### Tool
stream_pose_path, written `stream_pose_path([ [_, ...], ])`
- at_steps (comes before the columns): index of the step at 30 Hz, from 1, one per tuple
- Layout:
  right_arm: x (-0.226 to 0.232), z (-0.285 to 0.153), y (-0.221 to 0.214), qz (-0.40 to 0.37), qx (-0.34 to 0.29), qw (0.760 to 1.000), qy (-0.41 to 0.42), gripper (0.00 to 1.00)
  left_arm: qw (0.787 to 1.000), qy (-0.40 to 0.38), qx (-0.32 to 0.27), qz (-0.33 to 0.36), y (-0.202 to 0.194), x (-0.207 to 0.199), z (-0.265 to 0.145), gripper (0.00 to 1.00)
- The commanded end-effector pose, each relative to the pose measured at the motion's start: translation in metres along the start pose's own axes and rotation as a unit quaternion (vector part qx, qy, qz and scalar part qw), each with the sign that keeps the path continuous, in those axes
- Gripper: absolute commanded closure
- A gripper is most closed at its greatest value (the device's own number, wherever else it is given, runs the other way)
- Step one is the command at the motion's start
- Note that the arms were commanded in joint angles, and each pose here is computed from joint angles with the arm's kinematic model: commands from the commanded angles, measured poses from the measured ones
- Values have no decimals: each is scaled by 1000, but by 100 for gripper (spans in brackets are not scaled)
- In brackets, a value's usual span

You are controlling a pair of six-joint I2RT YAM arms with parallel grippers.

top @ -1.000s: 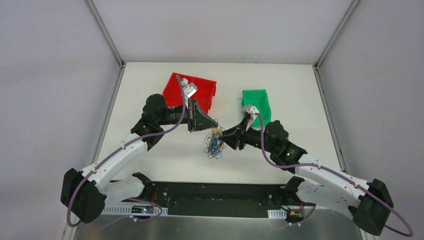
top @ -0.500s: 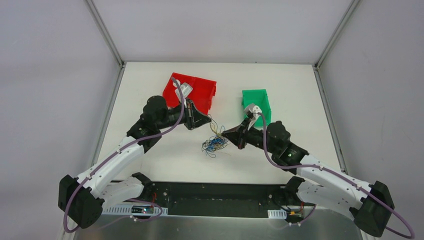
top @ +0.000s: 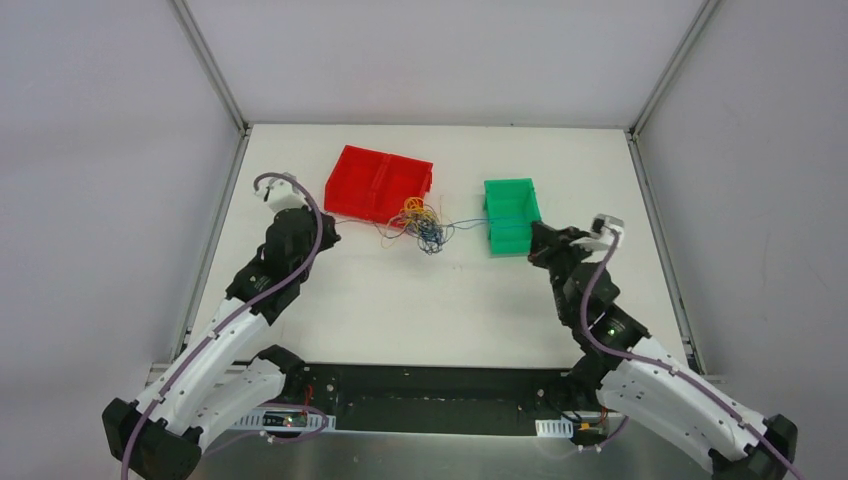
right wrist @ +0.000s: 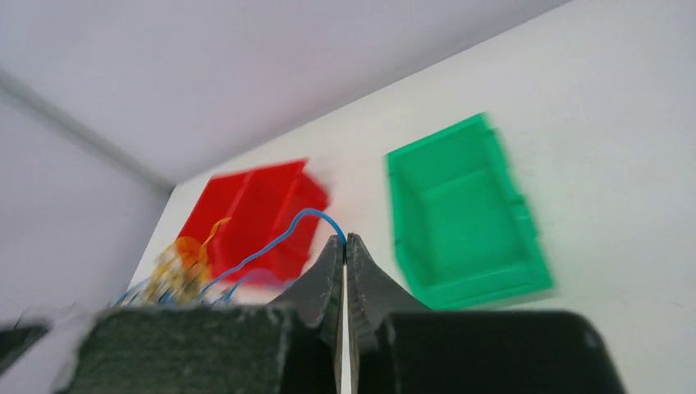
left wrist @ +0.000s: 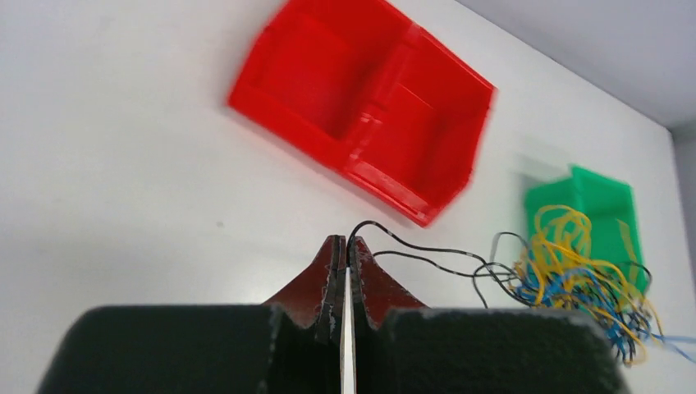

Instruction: Untangle the cables

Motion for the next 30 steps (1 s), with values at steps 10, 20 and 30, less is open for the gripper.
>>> stream_pose_path([
  [10, -119, -63, 68, 161, -250, 897, -326, 100, 953, 228, -174, -95, 14, 90, -32, 100],
  [20, -69, -32, 55, 98, -119, 972, -175, 97, 986, 75, -122, -90, 18, 44, -28, 100],
  [30, -15, -15, 33, 39, 17, 999, -13, 29, 981, -168, -95, -34, 21, -18, -42, 100],
])
Point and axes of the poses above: each gripper's point midway between its finger pads, its own z axis out along the fingers, its own x axis along the line the jaws close on, y = z × x, the point moved 5 cm from there along -z, back along the fingers, and after that the axes turned 1 degree about -z, right-handed, at the moved point
